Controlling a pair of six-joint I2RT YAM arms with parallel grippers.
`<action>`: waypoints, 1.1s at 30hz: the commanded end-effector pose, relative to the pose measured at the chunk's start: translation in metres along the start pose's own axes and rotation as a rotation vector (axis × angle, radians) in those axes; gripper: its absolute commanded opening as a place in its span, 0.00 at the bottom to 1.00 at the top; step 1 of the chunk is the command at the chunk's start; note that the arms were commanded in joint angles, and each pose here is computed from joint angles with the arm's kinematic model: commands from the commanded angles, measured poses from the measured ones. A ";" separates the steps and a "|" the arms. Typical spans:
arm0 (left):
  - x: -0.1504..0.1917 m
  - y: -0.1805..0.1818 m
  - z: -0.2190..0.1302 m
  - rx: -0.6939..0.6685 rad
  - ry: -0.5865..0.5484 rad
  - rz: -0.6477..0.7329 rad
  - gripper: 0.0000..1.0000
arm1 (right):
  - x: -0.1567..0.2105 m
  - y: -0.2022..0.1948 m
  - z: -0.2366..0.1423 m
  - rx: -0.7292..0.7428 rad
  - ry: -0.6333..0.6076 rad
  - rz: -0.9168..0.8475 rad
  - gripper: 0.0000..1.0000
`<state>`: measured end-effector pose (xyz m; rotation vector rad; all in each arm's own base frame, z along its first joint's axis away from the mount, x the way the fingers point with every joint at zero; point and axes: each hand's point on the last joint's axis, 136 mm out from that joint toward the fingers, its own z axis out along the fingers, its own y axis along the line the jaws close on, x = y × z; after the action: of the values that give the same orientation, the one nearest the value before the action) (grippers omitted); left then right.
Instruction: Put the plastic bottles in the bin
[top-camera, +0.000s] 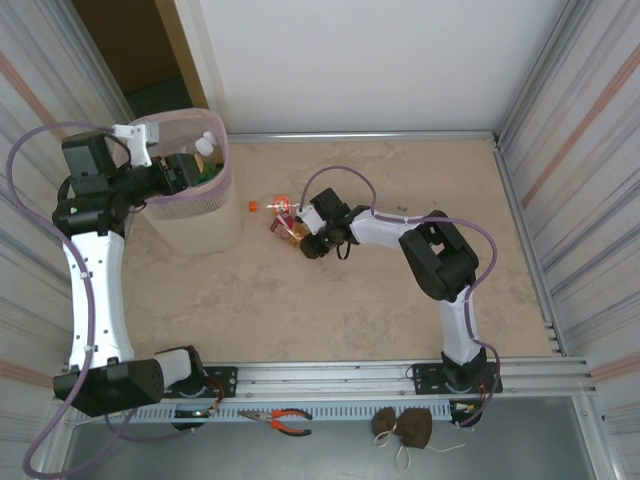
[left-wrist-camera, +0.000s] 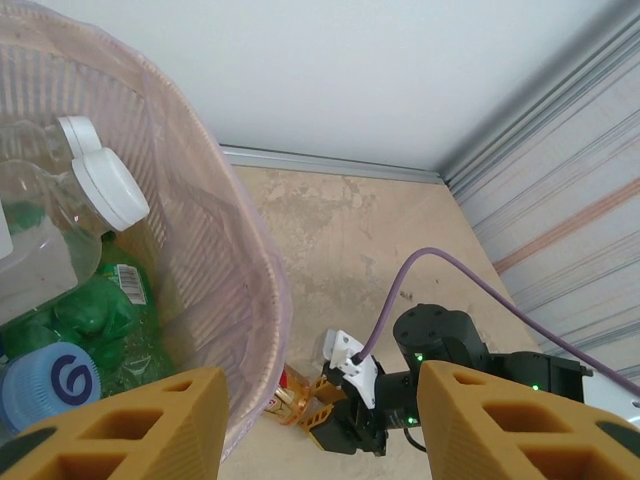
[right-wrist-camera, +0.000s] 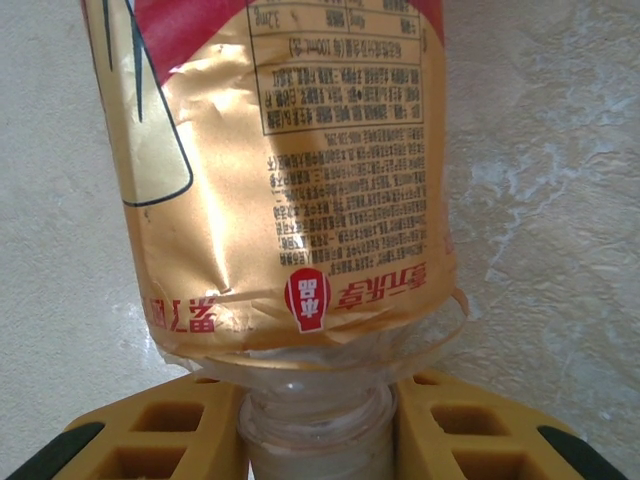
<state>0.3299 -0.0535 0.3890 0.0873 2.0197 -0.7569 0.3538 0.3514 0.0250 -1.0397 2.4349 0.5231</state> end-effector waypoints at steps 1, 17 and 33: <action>-0.004 -0.011 -0.008 0.037 -0.032 0.004 0.53 | 0.016 0.008 -0.001 0.001 0.039 -0.026 0.27; 0.026 -0.041 0.029 0.053 0.014 -0.073 0.63 | 0.005 0.024 -0.091 0.058 -0.126 0.049 0.21; 0.076 -0.102 0.109 -0.029 0.105 -0.196 0.93 | -0.035 0.031 -0.208 0.193 -0.385 0.058 0.20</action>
<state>0.3209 -0.2116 0.3303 0.0219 2.1944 -0.9065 0.3025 0.2957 0.2052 -0.7727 2.1367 0.4630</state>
